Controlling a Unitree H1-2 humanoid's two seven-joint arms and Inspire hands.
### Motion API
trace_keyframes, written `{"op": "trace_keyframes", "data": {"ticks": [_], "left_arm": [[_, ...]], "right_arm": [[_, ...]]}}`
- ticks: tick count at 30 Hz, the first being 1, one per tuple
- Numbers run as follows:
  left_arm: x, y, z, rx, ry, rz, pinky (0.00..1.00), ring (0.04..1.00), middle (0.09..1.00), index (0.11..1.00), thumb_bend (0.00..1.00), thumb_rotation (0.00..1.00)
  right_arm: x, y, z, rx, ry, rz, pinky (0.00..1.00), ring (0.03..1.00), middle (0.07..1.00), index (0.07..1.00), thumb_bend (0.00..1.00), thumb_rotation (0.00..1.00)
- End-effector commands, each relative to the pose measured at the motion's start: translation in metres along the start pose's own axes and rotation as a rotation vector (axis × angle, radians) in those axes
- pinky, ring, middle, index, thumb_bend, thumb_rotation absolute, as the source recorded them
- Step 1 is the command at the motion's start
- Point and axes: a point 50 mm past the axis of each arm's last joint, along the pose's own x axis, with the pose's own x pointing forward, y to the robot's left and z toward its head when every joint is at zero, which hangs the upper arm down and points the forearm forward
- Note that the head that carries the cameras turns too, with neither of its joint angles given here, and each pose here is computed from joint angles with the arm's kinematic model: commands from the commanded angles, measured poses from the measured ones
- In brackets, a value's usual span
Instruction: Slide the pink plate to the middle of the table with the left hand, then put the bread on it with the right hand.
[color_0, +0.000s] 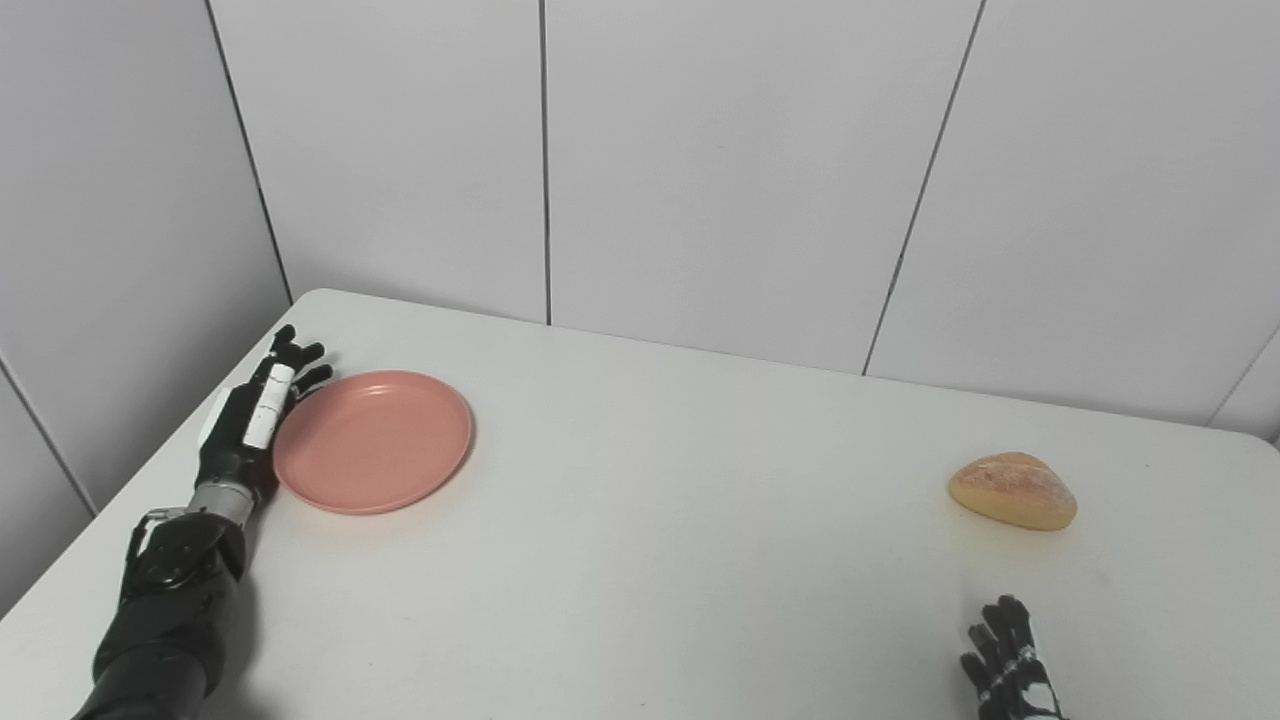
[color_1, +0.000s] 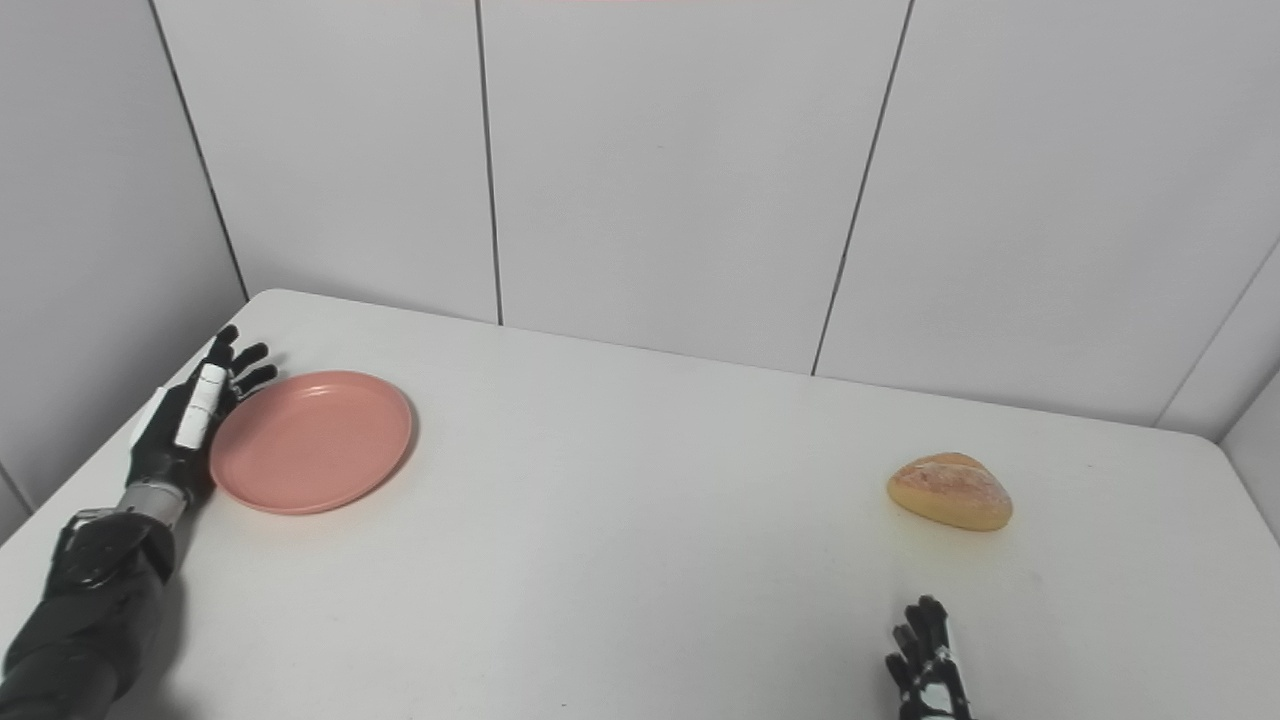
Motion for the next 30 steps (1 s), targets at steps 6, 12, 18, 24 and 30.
{"op": "trace_keyframes", "data": {"ticks": [6,12,18,24,30], "left_arm": [[0.003,-0.035,-0.006,-0.055,-0.018,-0.125,0.85,0.902,0.953,1.000,0.96,0.80],[0.000,-0.061,-0.009,-0.075,-0.041,-0.170,0.82,0.882,0.913,0.987,0.98,0.74],[-0.002,-0.076,-0.009,-0.083,-0.050,-0.177,0.82,0.882,0.908,0.990,1.00,0.74],[-0.007,-0.089,-0.008,-0.049,-0.064,-0.186,0.85,0.883,0.899,0.985,1.00,0.75],[-0.016,-0.105,-0.006,-0.068,-0.071,-0.202,0.89,0.891,0.884,0.980,1.00,0.73]], "right_arm": [[0.000,0.002,-0.002,0.010,0.024,0.007,1.00,1.000,1.000,1.000,0.81,0.95],[0.000,0.002,-0.002,0.007,0.025,0.008,1.00,1.000,1.000,1.000,0.81,0.95],[0.000,0.004,-0.002,0.011,0.022,0.004,1.00,1.000,1.000,1.000,0.81,0.94],[0.000,0.004,-0.001,0.011,0.021,0.007,1.00,1.000,1.000,1.000,0.81,0.94],[0.000,0.004,-0.001,0.012,0.020,0.008,1.00,1.000,1.000,1.000,0.81,0.94]]}}
